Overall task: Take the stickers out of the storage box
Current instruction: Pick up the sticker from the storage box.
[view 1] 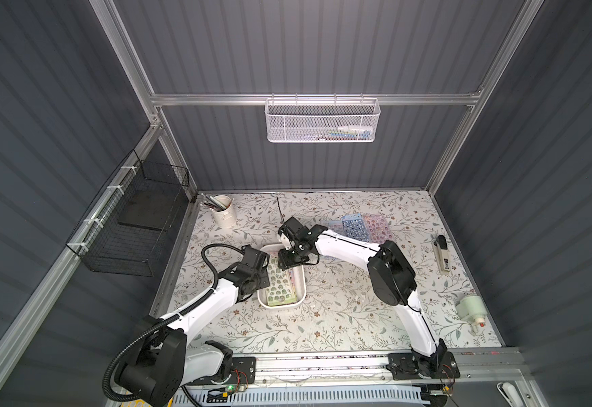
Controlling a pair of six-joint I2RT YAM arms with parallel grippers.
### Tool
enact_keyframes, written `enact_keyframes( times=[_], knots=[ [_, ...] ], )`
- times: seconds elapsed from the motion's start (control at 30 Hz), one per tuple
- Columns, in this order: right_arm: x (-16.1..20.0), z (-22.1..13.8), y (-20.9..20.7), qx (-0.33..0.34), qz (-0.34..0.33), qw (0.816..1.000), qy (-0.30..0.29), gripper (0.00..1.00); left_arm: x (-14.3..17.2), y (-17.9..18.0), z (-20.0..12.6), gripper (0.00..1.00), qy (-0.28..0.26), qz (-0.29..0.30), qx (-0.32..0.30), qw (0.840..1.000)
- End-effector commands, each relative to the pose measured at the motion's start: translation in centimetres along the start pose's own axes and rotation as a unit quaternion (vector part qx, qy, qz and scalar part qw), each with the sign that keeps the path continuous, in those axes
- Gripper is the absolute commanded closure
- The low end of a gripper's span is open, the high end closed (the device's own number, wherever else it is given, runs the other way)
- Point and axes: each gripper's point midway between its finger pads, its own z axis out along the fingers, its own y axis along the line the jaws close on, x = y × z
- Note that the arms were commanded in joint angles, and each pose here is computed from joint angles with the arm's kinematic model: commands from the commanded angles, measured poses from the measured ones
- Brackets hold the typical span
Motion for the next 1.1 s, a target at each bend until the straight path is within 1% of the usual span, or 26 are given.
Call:
enact_keyframes(
  times=[0.0, 0.27, 0.4, 0.57, 0.67, 0.77, 0.9, 1.07],
  knots=[
    [1.6, 1.3, -2.2, 0.041, 0.0, 0.999, 0.035, 0.55, 0.3, 0.3, 0.3, 0.81, 0.009, 0.0, -0.009, 1.0],
    [1.7, 1.5, -1.8, 0.026, 0.003, 0.999, 0.042, 0.52, 0.2, 0.1, 0.6, 0.81, 0.011, 0.001, -0.008, 1.0],
    [1.7, 1.4, -0.9, -0.009, 0.015, 0.999, 0.042, 0.54, 0.2, 0.1, 0.6, 0.81, 0.011, 0.0, -0.009, 1.0],
    [1.5, 0.4, 0.7, -0.076, 0.032, 0.996, 0.039, 0.57, 0.3, 0.3, 0.5, 0.81, 0.011, -0.001, -0.01, 1.0],
    [1.5, -0.4, 1.5, -0.096, 0.032, 0.994, 0.034, 0.58, 0.3, 0.3, 0.5, 0.81, 0.011, -0.003, -0.011, 1.0],
    [1.6, -1.2, 1.0, -0.072, 0.027, 0.997, 0.03, 0.58, 0.3, 0.3, 0.5, 0.82, 0.011, -0.004, -0.01, 1.0],
    [1.9, -2.6, -0.6, -0.012, 0.011, 1.0, 0.02, 0.57, 0.2, 0.3, 0.4, 0.81, 0.008, -0.004, -0.011, 1.0],
    [3.9, -2.6, -1.5, 0.027, 0.003, 0.999, 0.04, 0.57, 0.1, 0.3, 0.4, 0.81, 0.004, -0.004, -0.011, 1.0]
  ],
)
